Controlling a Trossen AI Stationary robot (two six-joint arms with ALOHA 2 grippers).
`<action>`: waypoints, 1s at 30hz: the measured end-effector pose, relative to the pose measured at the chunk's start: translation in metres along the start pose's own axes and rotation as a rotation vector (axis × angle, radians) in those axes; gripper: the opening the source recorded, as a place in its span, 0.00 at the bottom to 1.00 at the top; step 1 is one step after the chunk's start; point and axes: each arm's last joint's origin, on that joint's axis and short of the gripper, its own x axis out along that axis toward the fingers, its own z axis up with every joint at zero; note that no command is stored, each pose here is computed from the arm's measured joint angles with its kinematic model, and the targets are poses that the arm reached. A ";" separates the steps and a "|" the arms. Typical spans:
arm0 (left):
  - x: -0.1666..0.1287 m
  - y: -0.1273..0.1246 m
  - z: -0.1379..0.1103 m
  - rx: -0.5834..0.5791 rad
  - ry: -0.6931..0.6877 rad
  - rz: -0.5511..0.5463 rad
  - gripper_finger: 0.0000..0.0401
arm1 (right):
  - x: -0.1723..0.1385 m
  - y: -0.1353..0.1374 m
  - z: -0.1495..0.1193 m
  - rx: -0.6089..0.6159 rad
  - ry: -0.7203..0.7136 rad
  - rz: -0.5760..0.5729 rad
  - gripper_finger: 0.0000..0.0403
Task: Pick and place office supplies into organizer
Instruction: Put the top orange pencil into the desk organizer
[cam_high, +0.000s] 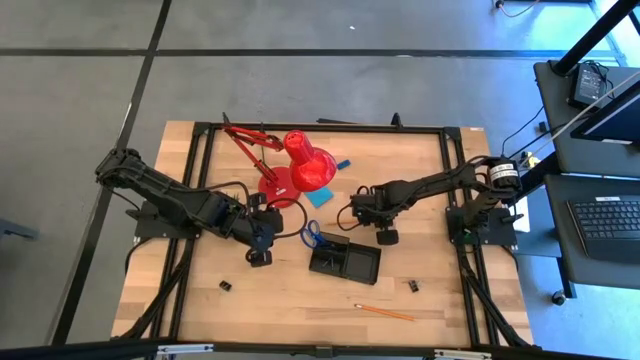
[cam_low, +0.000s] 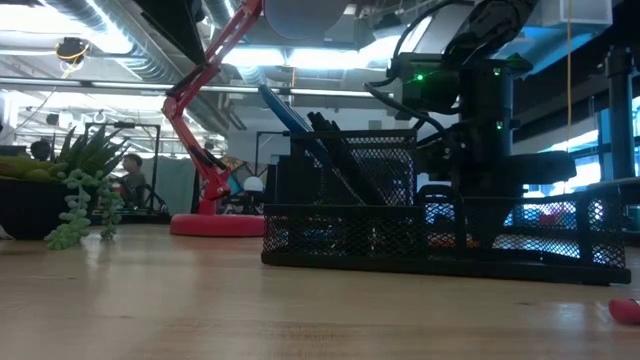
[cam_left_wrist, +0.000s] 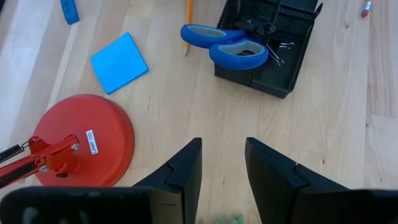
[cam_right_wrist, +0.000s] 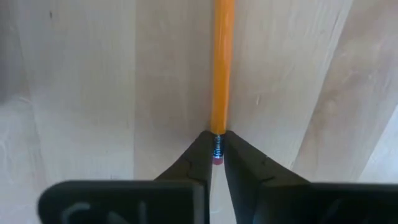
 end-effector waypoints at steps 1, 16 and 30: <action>0.000 0.000 0.000 0.000 0.000 0.000 0.29 | 0.000 0.000 0.000 0.000 0.000 0.001 0.09; 0.000 0.000 0.000 0.000 0.000 0.000 0.29 | -0.008 -0.001 0.005 0.026 0.014 0.012 0.08; 0.000 0.000 0.000 0.000 0.000 0.000 0.29 | -0.017 -0.003 0.006 0.020 0.063 0.017 0.03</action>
